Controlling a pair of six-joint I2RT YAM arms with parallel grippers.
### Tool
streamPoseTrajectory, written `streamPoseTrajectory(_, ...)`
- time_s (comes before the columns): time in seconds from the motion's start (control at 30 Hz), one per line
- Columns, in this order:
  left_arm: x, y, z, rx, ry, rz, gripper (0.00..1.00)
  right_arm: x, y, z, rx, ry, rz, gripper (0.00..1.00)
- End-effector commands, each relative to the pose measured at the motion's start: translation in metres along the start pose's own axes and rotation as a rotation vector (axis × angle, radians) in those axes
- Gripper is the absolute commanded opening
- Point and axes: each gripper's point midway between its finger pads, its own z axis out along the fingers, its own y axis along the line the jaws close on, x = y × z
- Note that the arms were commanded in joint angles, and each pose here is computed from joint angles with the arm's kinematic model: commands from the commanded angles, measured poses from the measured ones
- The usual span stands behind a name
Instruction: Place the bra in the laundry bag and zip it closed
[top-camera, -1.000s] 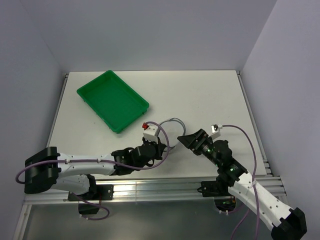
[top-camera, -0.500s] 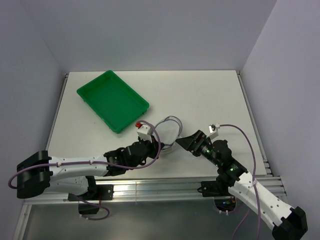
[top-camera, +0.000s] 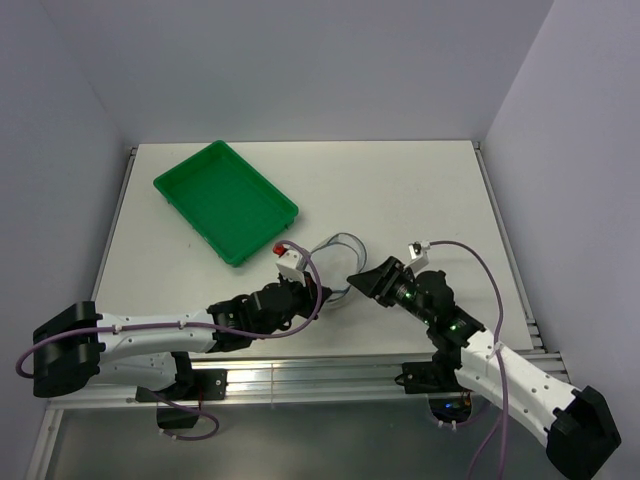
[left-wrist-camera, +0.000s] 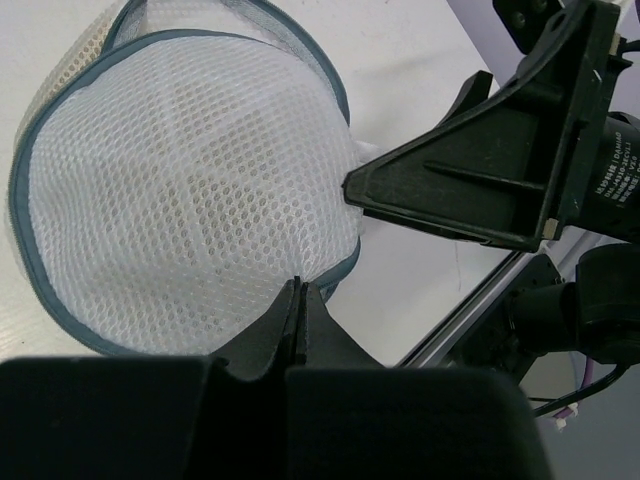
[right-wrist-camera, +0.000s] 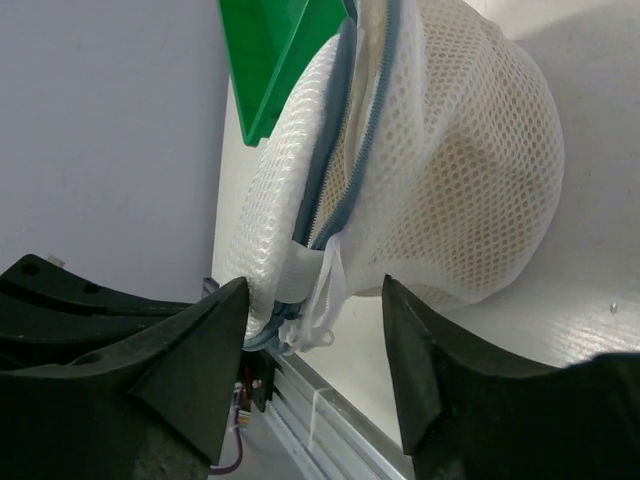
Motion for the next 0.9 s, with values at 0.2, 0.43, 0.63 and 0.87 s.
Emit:
streamPoseTrajectory(0.2,-0.009,-0.013,-0.001,0.054,-0.012,0.025,0.00,-0.019,0.037,0.010,-0.090,-0.041,-0.057,0.56)
streamPoseTrajectory(0.43,-0.014,-0.010,-0.001,0.032,-0.017,0.061,0.00,-0.025,0.029,0.017,-0.051,-0.068,-0.082,0.74)
streamPoseTrajectory(0.63,-0.019,-0.012,-0.002,0.050,-0.018,0.110,0.00,-0.027,0.029,0.022,-0.037,-0.064,-0.096,0.81)
streamPoseTrajectory(0.87,-0.033,-0.007,0.006,0.035,-0.037,0.146,0.00,-0.022,0.028,0.019,-0.044,-0.046,-0.072,0.42)
